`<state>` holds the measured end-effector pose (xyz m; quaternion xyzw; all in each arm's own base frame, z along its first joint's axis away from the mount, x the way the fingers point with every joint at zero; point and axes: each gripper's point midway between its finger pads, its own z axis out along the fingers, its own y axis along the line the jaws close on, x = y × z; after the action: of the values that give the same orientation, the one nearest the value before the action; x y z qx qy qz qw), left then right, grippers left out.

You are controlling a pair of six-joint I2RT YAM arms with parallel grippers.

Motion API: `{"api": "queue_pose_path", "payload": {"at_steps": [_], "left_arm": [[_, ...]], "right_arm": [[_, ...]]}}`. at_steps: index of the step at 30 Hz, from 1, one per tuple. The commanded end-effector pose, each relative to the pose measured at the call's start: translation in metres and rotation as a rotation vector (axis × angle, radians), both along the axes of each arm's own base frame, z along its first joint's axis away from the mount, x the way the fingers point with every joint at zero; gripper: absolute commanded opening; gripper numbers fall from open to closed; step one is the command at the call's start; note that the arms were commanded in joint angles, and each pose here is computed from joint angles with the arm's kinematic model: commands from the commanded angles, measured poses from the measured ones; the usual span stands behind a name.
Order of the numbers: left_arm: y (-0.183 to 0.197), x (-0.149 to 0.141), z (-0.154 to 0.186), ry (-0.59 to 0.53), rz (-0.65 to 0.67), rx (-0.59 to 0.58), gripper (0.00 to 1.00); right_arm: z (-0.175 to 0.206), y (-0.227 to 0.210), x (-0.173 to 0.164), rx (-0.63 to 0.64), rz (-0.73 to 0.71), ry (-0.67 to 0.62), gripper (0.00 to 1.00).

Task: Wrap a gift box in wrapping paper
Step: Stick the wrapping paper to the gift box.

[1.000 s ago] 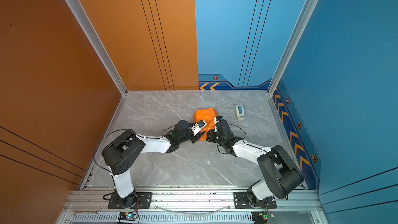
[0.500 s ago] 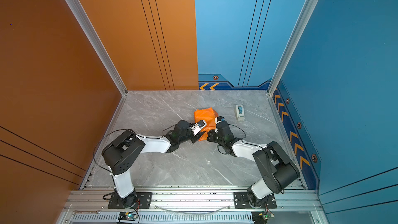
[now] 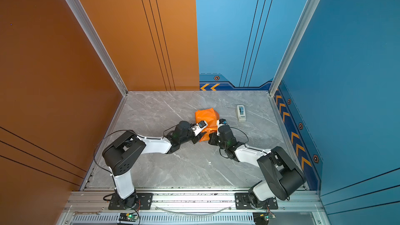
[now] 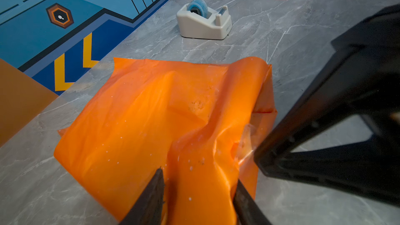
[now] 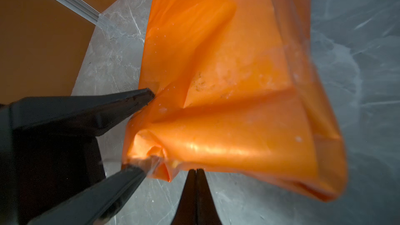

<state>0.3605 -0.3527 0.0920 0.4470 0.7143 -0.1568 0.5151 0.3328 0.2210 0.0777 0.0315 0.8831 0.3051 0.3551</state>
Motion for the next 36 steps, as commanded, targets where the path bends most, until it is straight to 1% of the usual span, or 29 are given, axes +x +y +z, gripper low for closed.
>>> {"api": "queue_pose_path", "payload": {"at_steps": [1,4,8,11,16,21,23,31,36], "left_arm": [[0.018,-0.031,-0.062,0.206,-0.01,0.135,0.46],[0.018,-0.031,-0.063,0.209,-0.01,0.137,0.46],[0.021,-0.03,-0.063,0.205,-0.002,0.138,0.46],[0.021,-0.03,-0.062,0.206,-0.004,0.136,0.46],[0.02,-0.03,-0.062,0.206,-0.007,0.135,0.46],[0.02,-0.03,-0.061,0.203,-0.006,0.134,0.46],[0.02,-0.029,-0.06,0.202,-0.005,0.134,0.46],[0.02,-0.03,-0.061,0.203,-0.005,0.134,0.46],[0.02,-0.03,-0.06,0.203,-0.005,0.134,0.46]], "right_arm": [[0.016,0.013,0.022,0.027,0.005,-0.071,0.0],[0.018,0.018,0.03,0.042,0.014,-0.076,0.0],[0.019,0.011,0.017,0.042,0.012,-0.069,0.0],[0.031,0.002,0.001,0.048,0.016,-0.091,0.07],[0.062,-0.011,-0.013,0.034,0.019,-0.16,0.08],[0.081,-0.005,-0.007,0.022,0.044,-0.179,0.0],[0.082,0.001,-0.004,0.023,0.056,-0.176,0.0],[0.073,0.014,0.015,-0.007,0.073,-0.145,0.0],[0.058,0.011,0.031,-0.032,0.049,-0.111,0.0]]}}
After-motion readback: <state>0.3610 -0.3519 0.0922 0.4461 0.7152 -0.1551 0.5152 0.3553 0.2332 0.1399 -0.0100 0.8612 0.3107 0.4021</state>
